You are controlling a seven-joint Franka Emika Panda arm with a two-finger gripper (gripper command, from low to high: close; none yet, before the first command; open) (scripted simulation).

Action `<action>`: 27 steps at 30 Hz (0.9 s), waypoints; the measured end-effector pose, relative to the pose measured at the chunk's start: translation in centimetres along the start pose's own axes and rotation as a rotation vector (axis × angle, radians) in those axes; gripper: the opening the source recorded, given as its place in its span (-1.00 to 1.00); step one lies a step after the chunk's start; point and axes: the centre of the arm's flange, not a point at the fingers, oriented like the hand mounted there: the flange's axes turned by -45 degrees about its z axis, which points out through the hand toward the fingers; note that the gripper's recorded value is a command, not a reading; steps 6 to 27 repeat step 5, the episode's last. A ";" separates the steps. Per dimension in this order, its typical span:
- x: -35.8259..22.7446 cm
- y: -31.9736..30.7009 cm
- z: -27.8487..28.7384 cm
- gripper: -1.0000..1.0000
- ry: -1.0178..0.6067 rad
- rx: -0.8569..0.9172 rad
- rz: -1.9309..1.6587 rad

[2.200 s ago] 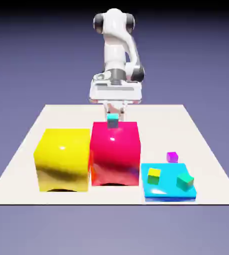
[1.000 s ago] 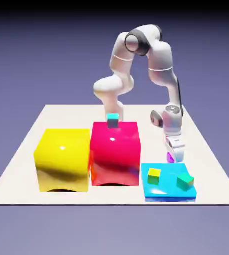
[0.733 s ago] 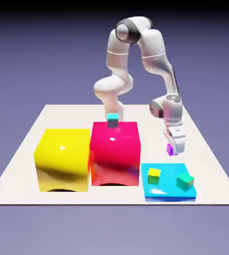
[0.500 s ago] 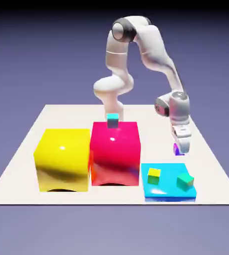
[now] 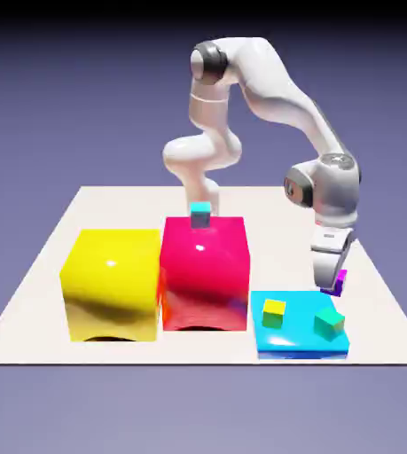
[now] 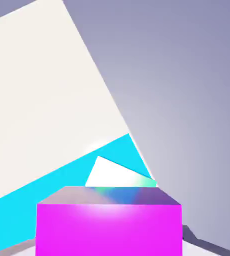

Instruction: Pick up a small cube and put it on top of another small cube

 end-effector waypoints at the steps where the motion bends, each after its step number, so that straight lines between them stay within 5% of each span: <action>1: -0.1 0.0 1.7 -1.00 0.000 0.000 0.000; 2: -0.2 -0.1 3.5 -1.00 0.000 0.000 0.000; 3: -0.2 -0.1 3.5 1.00 0.000 0.000 0.000; 27: -0.2 -0.1 3.5 1.00 0.000 -0.001 0.000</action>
